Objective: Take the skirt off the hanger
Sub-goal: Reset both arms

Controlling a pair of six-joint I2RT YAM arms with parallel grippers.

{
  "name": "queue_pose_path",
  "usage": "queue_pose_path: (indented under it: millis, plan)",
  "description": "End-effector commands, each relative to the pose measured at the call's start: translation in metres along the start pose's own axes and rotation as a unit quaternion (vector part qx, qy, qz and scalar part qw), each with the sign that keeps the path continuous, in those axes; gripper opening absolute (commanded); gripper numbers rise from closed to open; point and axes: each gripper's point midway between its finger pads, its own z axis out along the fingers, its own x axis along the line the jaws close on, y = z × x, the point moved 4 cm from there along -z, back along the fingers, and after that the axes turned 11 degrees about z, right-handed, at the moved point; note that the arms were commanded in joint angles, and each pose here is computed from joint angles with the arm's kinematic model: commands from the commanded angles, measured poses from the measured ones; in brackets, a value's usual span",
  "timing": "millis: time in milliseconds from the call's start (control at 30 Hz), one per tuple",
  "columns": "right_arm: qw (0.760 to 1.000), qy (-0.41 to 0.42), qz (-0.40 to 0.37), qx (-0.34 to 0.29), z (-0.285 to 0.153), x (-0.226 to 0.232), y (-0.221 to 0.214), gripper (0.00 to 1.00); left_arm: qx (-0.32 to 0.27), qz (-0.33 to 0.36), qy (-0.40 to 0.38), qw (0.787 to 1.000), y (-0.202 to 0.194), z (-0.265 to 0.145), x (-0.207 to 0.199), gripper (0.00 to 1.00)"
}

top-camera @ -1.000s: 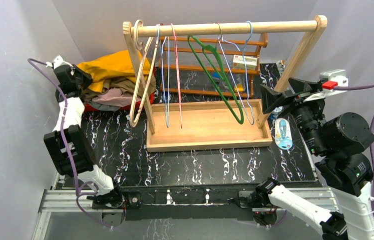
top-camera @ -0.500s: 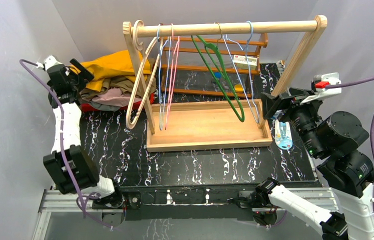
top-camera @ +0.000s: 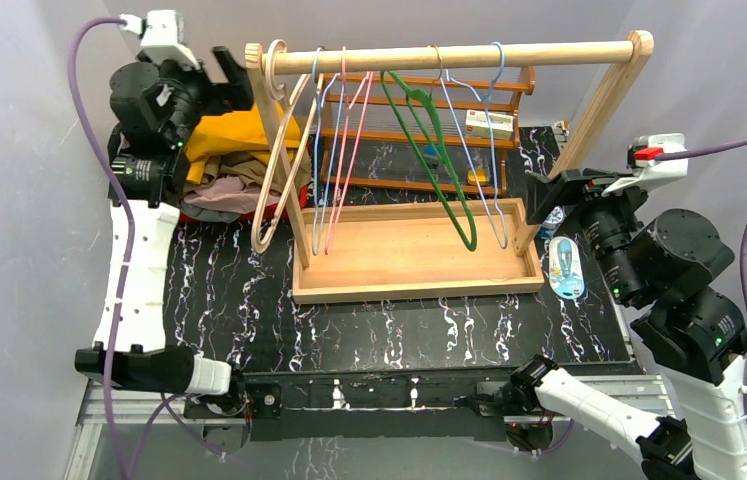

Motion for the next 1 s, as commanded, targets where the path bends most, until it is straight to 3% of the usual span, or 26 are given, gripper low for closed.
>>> queue_pose_path:
  millis: [0,367,500,600,733,967]
  plan:
    - [0.998,0.005,0.014,-0.058,-0.007,0.003,0.039,0.98,-0.077,0.091,-0.053,0.991,0.057,-0.036,-0.04,0.98]
    - [0.997,-0.003,-0.006,-0.073,-0.005,0.005,0.059,0.98,-0.173,0.078,0.029,0.981,0.126,-0.112,-0.021,0.98]
    - [0.997,-0.004,-0.005,-0.079,-0.006,0.006,0.067,0.98,-0.257,0.097,-0.048,0.96,0.152,-0.149,-0.044,0.99]
    - [0.996,0.006,0.002,-0.09,-0.011,0.008,0.077,0.98,-0.337,0.113,-0.141,0.924,0.164,-0.19,-0.072,0.99]
    - [0.995,0.006,0.006,-0.099,-0.015,0.006,0.081,0.98,-0.366,0.122,-0.232,0.893,0.157,-0.22,-0.098,0.99]
    - [0.995,0.009,0.01,-0.101,-0.014,0.008,0.081,0.98,-0.351,0.118,-0.189,0.91,0.138,-0.212,-0.087,0.99]
